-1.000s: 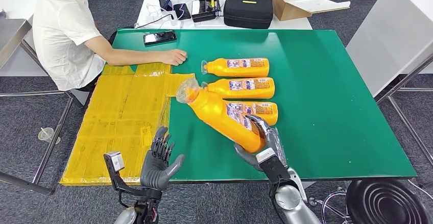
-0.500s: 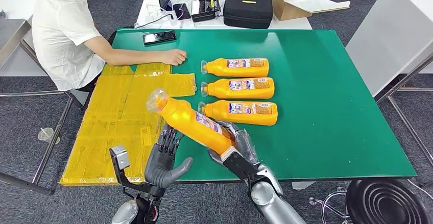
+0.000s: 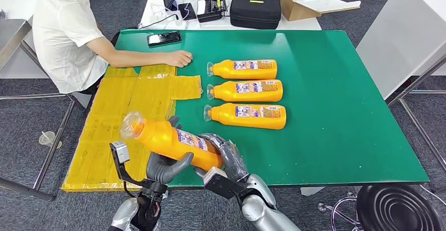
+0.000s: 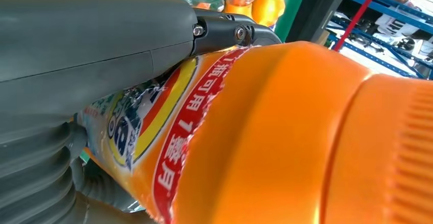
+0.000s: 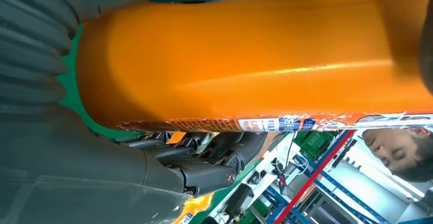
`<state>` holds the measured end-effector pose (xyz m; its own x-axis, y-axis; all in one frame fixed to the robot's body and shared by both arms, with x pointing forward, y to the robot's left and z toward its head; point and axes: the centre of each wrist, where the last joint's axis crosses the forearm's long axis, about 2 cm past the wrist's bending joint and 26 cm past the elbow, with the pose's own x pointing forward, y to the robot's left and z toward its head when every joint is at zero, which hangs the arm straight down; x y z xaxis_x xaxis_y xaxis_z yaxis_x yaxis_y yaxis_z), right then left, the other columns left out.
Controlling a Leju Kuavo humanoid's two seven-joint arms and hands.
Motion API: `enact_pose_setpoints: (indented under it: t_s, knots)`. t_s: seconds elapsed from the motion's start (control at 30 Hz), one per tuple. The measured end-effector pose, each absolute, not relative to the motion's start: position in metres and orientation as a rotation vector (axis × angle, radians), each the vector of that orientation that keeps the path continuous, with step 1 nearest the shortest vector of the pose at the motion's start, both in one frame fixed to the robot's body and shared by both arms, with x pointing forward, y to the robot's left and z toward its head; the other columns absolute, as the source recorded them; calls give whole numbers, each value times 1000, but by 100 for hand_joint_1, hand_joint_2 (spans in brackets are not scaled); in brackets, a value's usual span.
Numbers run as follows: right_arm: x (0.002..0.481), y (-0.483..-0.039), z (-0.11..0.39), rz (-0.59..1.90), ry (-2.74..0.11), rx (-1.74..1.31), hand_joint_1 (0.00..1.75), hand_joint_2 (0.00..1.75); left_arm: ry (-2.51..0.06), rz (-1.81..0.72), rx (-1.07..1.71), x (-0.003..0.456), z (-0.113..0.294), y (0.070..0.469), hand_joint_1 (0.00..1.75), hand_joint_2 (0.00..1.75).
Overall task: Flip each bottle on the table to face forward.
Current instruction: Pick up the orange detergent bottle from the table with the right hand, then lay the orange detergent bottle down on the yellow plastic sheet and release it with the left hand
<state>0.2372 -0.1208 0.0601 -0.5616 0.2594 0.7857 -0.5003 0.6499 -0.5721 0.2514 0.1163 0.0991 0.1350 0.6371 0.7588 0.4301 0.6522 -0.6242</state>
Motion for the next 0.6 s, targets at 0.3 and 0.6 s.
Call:
enact_pose_setpoints:
  t_s: [0.3, 0.6]
  knots:
    - [232, -111, 61, 960, -1937, 250, 175, 175, -1451, 300, -971, 257, 100, 111, 0, 175]
    - [231, -106, 62, 901, -1932, 332, 175, 175, -1489, 327, -1022, 256, 106, 108, 148, 175]
